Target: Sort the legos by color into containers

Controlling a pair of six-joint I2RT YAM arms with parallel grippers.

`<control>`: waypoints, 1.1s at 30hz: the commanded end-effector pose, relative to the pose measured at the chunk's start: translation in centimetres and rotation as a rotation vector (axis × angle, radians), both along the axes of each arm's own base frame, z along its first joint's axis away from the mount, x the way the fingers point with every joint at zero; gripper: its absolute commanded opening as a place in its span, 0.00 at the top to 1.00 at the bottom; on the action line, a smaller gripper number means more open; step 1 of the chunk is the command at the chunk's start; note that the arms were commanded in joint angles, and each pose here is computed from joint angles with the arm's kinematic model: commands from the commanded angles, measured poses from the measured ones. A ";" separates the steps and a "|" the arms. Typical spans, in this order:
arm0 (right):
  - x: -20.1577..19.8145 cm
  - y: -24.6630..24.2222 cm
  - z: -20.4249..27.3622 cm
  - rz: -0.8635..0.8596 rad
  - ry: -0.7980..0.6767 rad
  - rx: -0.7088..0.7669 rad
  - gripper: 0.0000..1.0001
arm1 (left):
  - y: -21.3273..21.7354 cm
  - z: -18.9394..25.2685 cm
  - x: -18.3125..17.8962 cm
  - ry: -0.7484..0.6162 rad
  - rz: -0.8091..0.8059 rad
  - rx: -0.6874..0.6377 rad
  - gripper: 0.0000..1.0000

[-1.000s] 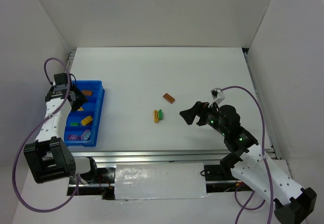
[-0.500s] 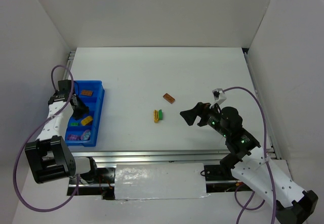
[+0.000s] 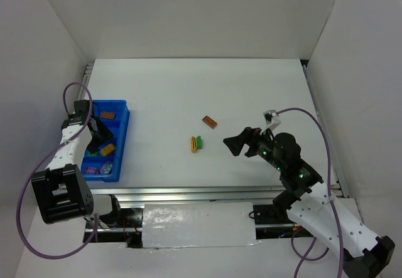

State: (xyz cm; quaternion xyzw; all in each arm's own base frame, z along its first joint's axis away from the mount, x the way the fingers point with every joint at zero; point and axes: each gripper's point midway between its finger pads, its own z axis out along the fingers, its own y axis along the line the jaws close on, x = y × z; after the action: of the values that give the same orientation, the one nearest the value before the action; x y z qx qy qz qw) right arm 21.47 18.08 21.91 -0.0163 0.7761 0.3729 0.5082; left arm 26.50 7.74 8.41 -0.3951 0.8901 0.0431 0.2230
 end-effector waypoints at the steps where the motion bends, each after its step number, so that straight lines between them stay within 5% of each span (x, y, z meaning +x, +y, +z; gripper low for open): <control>1: 0.1 0.1 1.2 0.001 -0.040 0.019 0.01 | 0.8 0.5 -0.4 -0.004 0.040 0.034 0.35; 13: -0.1 0.0 1.6 -0.008 -0.056 0.023 0.01 | -0.6 -2.0 -0.3 0.059 -0.004 -0.046 0.27; 25: -0.1 0.0 1.7 -0.011 -0.062 0.025 0.01 | -0.5 -3.1 -0.2 0.108 -0.006 -0.054 0.36; 33: -0.2 -0.1 1.7 -0.014 -0.066 0.027 0.00 | -0.5 -3.9 -0.9 0.156 0.014 -0.041 0.25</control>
State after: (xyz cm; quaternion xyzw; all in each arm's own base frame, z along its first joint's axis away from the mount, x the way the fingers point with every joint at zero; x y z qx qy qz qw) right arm 21.30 17.91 22.52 -0.0138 0.7685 0.3728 0.5199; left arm 26.04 7.40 4.96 -0.3943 0.9035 0.0491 0.1607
